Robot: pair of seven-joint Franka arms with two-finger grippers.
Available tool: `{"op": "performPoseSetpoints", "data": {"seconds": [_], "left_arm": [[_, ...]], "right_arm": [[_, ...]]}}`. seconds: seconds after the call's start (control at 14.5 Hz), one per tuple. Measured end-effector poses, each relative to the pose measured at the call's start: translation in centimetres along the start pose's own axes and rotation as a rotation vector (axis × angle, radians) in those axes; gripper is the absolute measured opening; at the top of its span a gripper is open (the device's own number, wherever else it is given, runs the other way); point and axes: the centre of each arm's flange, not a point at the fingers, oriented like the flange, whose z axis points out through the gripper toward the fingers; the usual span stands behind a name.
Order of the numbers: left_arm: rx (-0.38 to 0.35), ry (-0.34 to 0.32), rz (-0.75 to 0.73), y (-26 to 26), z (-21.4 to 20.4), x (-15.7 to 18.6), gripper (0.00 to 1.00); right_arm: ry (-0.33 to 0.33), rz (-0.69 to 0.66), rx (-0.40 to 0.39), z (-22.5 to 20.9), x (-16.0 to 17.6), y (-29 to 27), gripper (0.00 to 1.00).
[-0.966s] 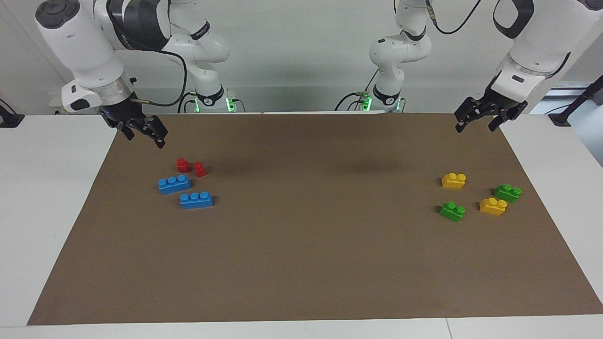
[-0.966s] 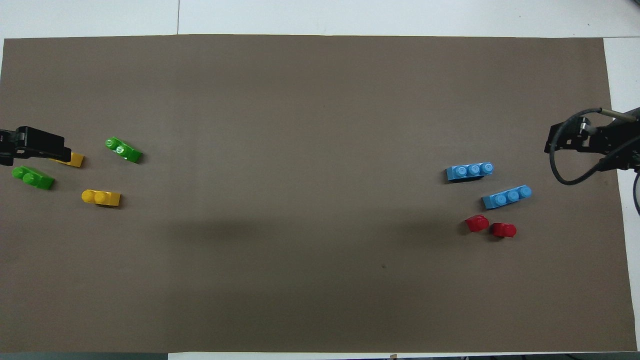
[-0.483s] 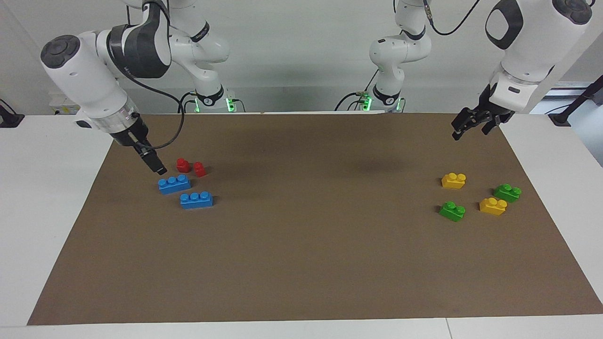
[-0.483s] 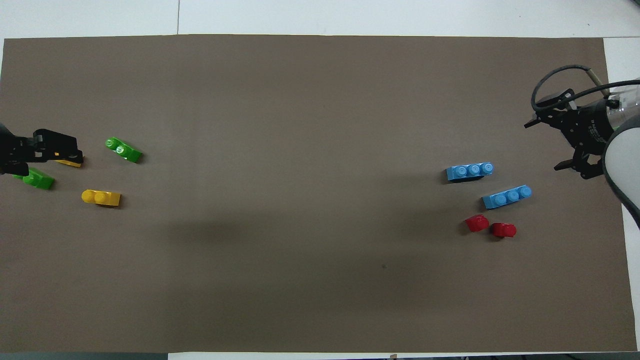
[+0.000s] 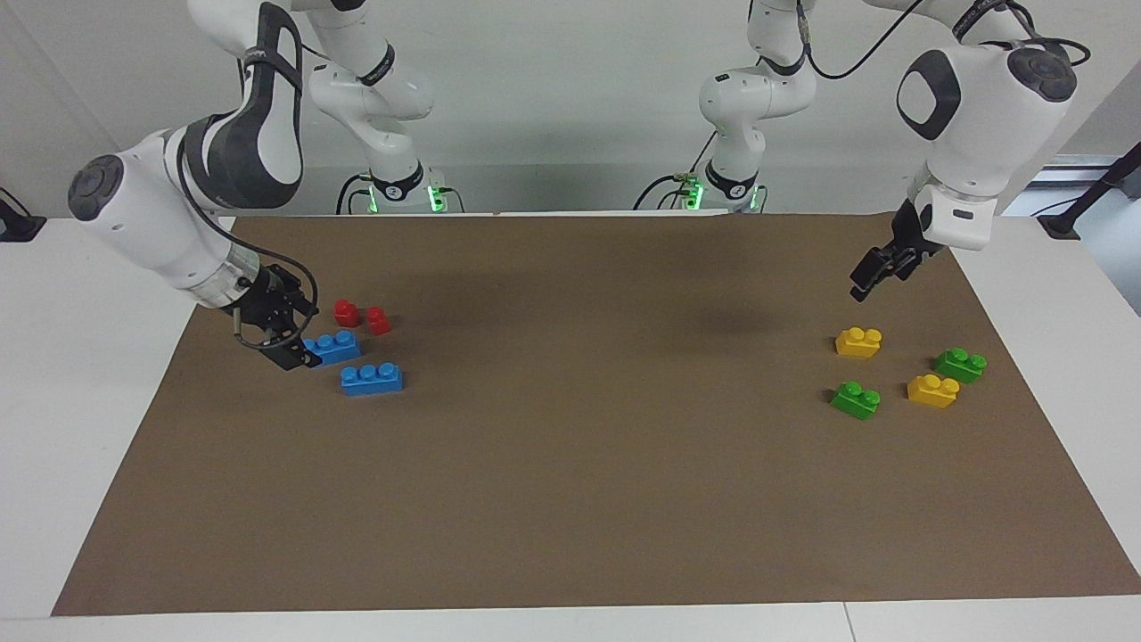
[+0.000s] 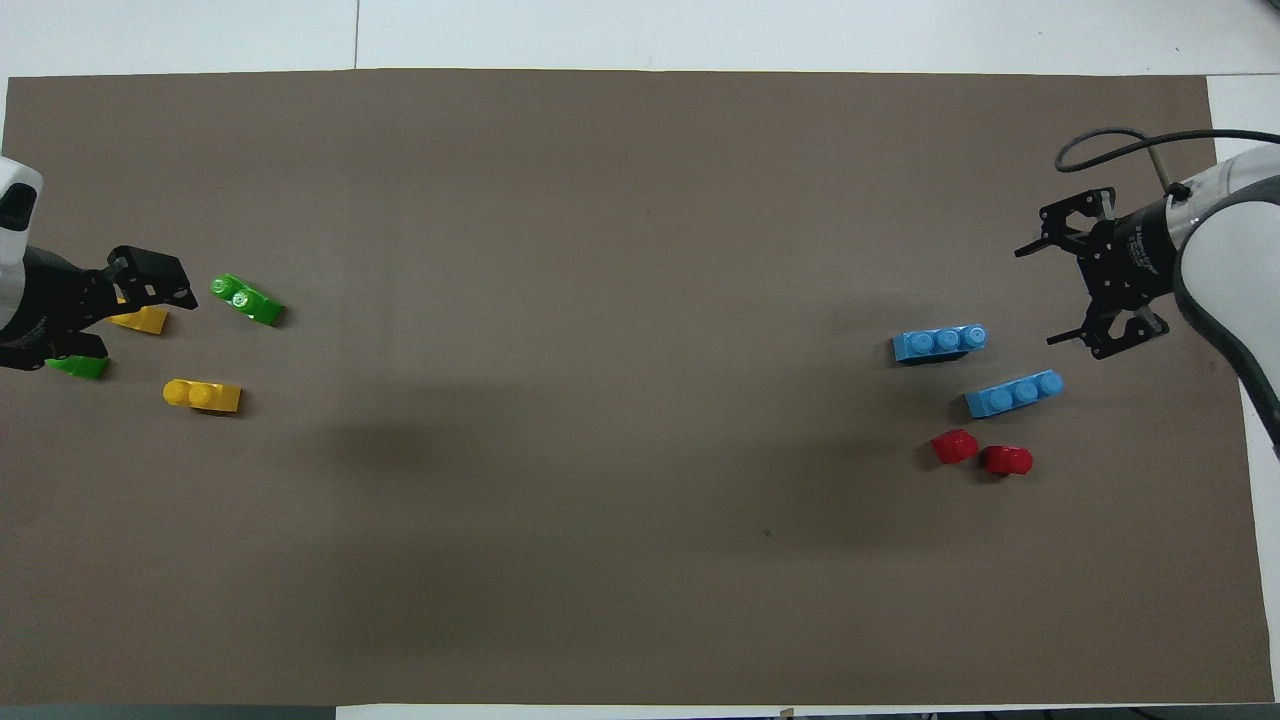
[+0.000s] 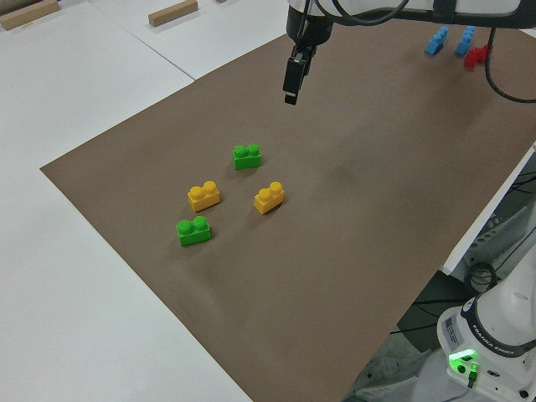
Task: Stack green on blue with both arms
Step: 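Move the left gripper over the green brick while the right gripper reaches the blue brick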
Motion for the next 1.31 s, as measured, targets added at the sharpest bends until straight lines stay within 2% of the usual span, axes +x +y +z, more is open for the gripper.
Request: {"op": "performPoseSetpoints", "data": {"seconds": [0.21,0.76,1.31], "left_arm": [[-0.015,0.013,-0.136,-0.1,3.0,1.9,1.00],[-0.044,0.022,-0.341,-0.8,11.4,5.8,1.00],[-0.049,0.005,-0.524,-0.9,16.8,7.2,1.00]], "right_arm": [[-0.046,0.061,0.017,3.1,0.7,-0.1,1.00],[-0.050,0.097,-0.003,6.5,2.5,-0.1,1.00],[-0.047,0.096,-0.002,10.0,3.5,0.8,1.00]]}}
